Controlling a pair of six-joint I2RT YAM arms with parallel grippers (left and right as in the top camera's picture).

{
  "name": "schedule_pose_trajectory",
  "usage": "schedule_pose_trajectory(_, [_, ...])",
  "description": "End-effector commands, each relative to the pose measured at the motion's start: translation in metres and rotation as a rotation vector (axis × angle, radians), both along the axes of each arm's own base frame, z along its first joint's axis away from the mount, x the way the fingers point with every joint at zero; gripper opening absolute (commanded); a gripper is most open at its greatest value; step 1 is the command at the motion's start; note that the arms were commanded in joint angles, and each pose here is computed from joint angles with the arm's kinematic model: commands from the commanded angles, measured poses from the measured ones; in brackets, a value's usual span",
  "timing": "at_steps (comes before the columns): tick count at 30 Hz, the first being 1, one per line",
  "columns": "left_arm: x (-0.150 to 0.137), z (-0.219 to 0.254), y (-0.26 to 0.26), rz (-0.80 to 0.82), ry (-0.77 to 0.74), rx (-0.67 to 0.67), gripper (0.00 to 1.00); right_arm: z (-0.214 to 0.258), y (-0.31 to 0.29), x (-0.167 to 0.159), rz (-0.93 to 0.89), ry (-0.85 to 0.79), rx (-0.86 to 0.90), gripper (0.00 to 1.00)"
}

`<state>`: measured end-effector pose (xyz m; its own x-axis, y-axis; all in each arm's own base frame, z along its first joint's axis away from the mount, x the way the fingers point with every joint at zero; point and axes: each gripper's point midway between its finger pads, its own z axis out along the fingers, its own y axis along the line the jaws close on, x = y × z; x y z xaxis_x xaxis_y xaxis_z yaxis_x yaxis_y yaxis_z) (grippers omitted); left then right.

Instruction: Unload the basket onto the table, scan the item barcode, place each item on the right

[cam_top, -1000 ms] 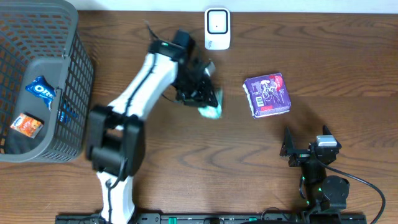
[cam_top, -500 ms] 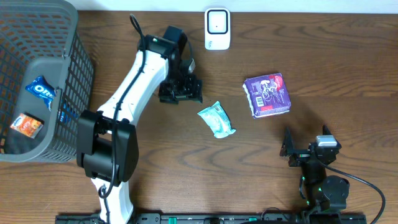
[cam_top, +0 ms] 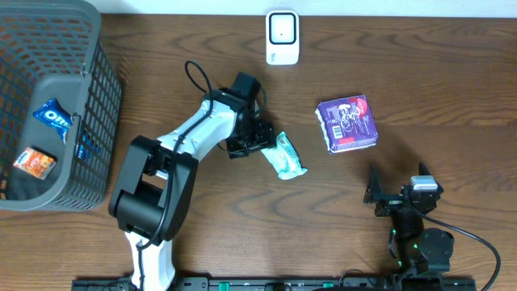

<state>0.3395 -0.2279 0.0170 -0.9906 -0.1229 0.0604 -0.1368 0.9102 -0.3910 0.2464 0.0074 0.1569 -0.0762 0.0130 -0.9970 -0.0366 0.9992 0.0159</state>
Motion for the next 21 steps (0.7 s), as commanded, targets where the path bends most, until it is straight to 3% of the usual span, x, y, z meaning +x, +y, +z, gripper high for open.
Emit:
schedule_pose_trajectory(1, [0.001, -0.002, -0.005, 0.013, -0.005, -0.016, 0.78, -0.001, 0.002, 0.0, 0.007, 0.0, -0.008, 0.99])
schedule_pose_trajectory(6, [0.012, -0.003, -0.01, -0.033, -0.07, -0.036, 0.76, -0.001, 0.002, 0.0, 0.007, 0.0, -0.008, 0.99])
schedule_pose_trajectory(13, [-0.003, -0.028, -0.012, -0.019, 0.042, -0.048, 0.66, -0.001, 0.002, 0.0, 0.008, 0.0, -0.008, 0.99])
schedule_pose_trajectory(16, [-0.001, -0.029, -0.012, -0.03, 0.033, -0.048, 0.42, -0.001, 0.002, 0.0, 0.007, 0.0, -0.008, 0.99])
schedule_pose_trajectory(18, [0.004, -0.027, -0.01, -0.055, 0.006, -0.054, 0.08, -0.001, 0.002, 0.0, 0.007, 0.0, -0.008, 0.99])
schedule_pose_trajectory(21, [0.022, -0.015, 0.0, -0.078, -0.044, -0.063, 0.07, -0.001, 0.002, 0.0, 0.007, 0.0, -0.008, 0.99])
